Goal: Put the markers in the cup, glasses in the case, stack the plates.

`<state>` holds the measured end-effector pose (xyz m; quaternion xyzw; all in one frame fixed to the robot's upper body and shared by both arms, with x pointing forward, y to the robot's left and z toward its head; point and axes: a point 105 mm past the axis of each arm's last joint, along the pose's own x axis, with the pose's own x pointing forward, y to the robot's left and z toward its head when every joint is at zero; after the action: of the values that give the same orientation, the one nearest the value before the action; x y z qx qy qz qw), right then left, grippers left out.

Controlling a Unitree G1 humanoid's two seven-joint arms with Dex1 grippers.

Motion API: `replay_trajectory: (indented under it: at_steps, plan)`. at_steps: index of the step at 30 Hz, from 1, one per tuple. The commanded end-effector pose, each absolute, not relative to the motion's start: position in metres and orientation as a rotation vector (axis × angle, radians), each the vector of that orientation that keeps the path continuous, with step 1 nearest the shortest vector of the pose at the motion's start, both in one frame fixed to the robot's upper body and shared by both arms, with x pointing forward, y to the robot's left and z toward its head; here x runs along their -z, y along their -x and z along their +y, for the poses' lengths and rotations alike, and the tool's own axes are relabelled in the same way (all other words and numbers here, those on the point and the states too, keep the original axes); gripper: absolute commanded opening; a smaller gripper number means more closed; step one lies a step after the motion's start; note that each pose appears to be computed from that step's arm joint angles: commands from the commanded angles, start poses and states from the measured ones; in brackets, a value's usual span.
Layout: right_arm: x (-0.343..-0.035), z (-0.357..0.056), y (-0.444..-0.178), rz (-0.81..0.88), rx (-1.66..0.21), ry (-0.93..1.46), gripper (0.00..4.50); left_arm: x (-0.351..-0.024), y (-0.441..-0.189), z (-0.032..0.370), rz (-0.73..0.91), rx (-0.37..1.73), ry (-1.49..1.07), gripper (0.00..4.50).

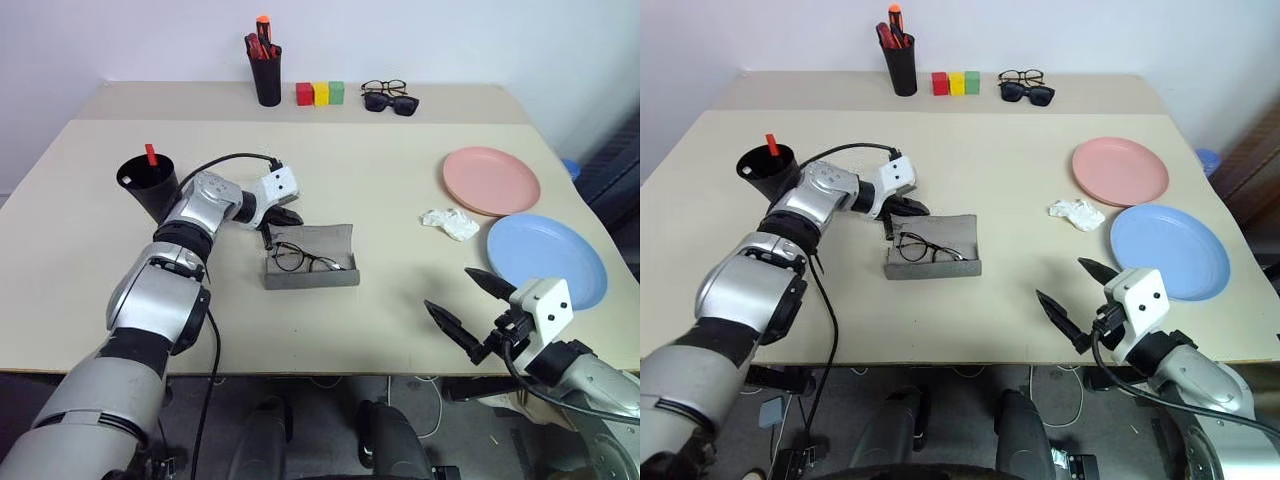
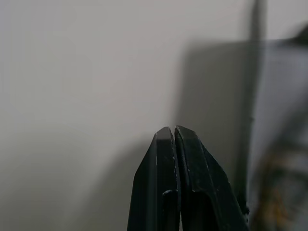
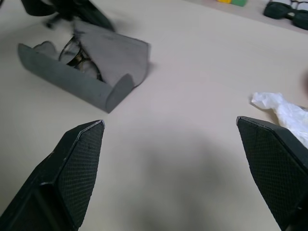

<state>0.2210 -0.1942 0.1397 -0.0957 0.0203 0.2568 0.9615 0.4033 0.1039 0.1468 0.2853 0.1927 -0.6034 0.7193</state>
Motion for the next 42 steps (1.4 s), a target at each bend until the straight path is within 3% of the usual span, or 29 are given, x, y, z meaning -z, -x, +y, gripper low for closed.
replay_trajectory:
  at_steps: [1, 7, 13, 19, 22, 26, 32, 36, 39, 42]
  plan:
    - [-0.152, -0.194, -0.217, -0.017, -0.49, 0.207, 4.5, -0.162, -0.386, 0.106, 0.414, 1.503, -0.635, 0.04]
    - [-0.147, -0.198, -0.221, -0.001, -0.434, 0.167, 4.5, -0.147, -0.358, 0.099, 0.429, 1.626, -0.641, 0.04]
    - [-0.14, -0.229, -0.238, 0.064, -0.276, 0.191, 4.5, -0.117, -0.323, 0.093, 0.473, 1.69, -0.664, 0.04]
    - [-0.124, -0.271, -0.255, 0.168, -0.126, 0.223, 4.5, -0.179, -0.341, 0.058, 0.113, 1.503, -0.542, 0.04]
    - [-0.113, -0.284, -0.264, 0.21, -0.077, 0.223, 4.5, -0.198, -0.338, 0.029, 0.019, 1.461, -0.486, 0.04]
    - [-0.103, -0.292, -0.278, 0.238, -0.055, 0.228, 4.5, -0.195, -0.328, -0.003, 0.02, 1.469, -0.432, 1.27]
    - [-0.101, -0.292, -0.296, 0.237, -0.068, 0.231, 4.5, -0.192, -0.324, -0.027, 0.025, 1.429, -0.41, 4.35]
    - [-0.1, -0.29, -0.305, 0.246, -0.078, 0.226, 4.5, -0.191, -0.326, -0.031, 0.029, 1.399, -0.423, 4.46]
    - [-0.099, -0.291, -0.308, 0.259, -0.078, 0.194, 3.65, -0.193, -0.323, -0.034, 0.024, 1.4, -0.413, 4.5]
    - [-0.098, -0.294, -0.308, 0.274, -0.075, 0.199, 2.18, -0.193, -0.322, -0.035, 0.022, 1.392, -0.404, 4.5]
